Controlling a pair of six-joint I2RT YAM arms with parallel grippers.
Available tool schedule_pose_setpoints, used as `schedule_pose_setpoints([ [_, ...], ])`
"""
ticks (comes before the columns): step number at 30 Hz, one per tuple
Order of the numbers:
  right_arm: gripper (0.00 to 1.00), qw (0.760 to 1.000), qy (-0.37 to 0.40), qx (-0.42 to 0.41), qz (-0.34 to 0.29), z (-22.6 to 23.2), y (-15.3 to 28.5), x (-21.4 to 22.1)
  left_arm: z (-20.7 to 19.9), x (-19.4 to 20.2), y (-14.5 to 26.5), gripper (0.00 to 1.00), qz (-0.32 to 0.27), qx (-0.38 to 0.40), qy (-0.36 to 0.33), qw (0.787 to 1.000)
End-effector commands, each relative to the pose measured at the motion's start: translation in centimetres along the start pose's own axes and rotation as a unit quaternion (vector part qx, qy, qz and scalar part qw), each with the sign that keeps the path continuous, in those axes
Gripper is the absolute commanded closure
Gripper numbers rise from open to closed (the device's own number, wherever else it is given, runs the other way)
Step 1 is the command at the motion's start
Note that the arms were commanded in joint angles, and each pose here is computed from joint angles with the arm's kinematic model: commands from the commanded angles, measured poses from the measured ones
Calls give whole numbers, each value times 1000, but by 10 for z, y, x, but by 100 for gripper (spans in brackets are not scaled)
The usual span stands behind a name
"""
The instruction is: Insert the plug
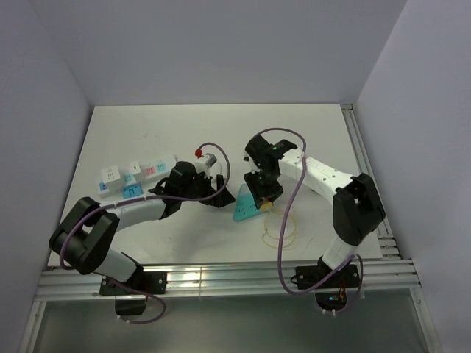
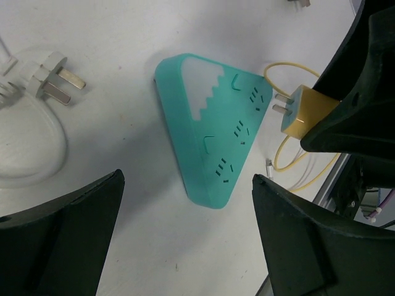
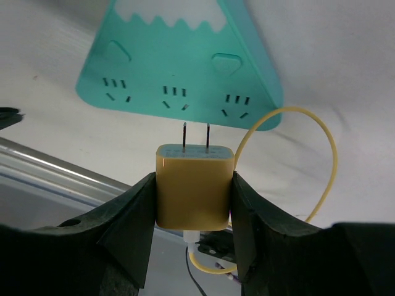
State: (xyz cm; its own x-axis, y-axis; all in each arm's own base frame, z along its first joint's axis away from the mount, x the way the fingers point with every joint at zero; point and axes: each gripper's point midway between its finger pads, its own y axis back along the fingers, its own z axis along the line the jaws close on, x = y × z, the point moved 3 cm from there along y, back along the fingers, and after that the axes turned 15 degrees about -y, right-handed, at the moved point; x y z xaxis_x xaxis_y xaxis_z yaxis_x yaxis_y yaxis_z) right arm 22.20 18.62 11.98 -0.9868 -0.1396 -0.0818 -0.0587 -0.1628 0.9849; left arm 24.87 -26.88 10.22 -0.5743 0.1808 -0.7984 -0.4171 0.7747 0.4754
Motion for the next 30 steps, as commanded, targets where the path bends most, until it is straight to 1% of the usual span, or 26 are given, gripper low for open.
schedule_pose_setpoints([
  [1,100,997,15,-68,-41,16,20,-4,-15,-20,4,10,-58,33,-31,997],
  [2,100,995,18,-89,-40,22,23,-3,-19,-21,8,10,-72,42,-36,996],
  [5,100,990,22,-126,-62,31,31,-4,-26,-32,13,8,-89,56,-35,994],
  [10,100,977,38,-166,-125,45,42,-3,-39,-59,14,6,-100,80,-12,992],
  [13,100,973,48,-175,-142,50,45,-1,-46,-68,16,4,-109,99,5,989],
  [16,100,971,60,-178,-147,54,47,2,-50,-78,14,4,-104,116,19,988],
  [19,100,970,72,-177,-151,58,47,3,-54,-81,14,4,-105,138,34,984],
  [23,100,968,72,-179,-163,59,51,1,-54,-76,8,5,-89,148,42,984],
  [30,100,963,73,-186,-183,62,60,-3,-51,-59,2,12,-69,155,58,984],
])
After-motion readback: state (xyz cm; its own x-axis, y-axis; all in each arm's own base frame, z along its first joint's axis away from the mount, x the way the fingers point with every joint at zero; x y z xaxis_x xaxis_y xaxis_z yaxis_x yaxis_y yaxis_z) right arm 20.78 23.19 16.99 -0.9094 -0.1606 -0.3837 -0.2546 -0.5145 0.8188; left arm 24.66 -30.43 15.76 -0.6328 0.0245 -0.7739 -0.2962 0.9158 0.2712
